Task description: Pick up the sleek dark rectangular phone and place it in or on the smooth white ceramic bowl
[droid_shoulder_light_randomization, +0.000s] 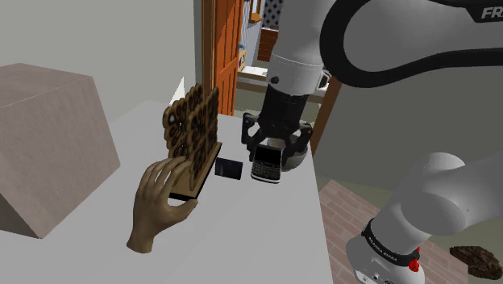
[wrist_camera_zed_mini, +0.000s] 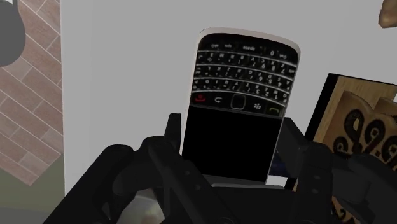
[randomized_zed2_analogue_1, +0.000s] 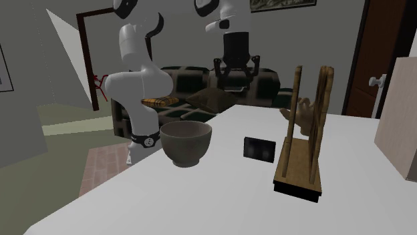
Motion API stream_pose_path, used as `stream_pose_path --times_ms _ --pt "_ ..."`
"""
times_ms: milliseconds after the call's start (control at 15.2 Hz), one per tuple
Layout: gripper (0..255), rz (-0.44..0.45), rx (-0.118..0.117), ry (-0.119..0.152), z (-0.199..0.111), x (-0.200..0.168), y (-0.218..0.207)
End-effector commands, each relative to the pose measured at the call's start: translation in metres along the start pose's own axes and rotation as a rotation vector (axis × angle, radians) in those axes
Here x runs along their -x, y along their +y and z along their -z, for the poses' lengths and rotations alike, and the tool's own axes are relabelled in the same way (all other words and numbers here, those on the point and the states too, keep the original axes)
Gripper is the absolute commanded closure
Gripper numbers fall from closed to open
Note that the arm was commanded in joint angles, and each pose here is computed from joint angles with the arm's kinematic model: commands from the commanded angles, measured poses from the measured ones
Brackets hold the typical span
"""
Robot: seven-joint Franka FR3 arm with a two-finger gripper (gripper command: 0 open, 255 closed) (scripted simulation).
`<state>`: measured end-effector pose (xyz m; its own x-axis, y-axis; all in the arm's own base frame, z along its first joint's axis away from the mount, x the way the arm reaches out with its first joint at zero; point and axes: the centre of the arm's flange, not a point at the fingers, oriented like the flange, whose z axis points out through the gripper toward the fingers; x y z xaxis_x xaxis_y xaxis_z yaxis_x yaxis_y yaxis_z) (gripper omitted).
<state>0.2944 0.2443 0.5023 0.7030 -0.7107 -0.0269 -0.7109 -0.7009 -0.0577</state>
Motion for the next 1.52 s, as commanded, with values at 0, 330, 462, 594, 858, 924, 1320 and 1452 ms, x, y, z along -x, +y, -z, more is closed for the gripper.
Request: stream_pose_path --times_ms 0,330,462,594,858,924,1320,1452 --pt "255 0.001 0.0 0.0 0.003 -0.02 0.01" --pt "255 0.001 0.0 0.0 0.008 -0.08 0.038" --pt "255 0.001 0.0 0.0 0.01 -0.104 0.05" --pt "255 0.001 0.0 0.0 0.012 -0.128 0.061" --pt "255 0.001 0.0 0.0 0.016 -0.175 0.083" --pt "255 0.001 0.0 0.0 0.017 -0.187 0.089" --pt "255 0.001 0.0 0.0 -0.008 -0.2 0.096" --pt "255 0.001 0.0 0.0 -0.019 -0.2 0.097"
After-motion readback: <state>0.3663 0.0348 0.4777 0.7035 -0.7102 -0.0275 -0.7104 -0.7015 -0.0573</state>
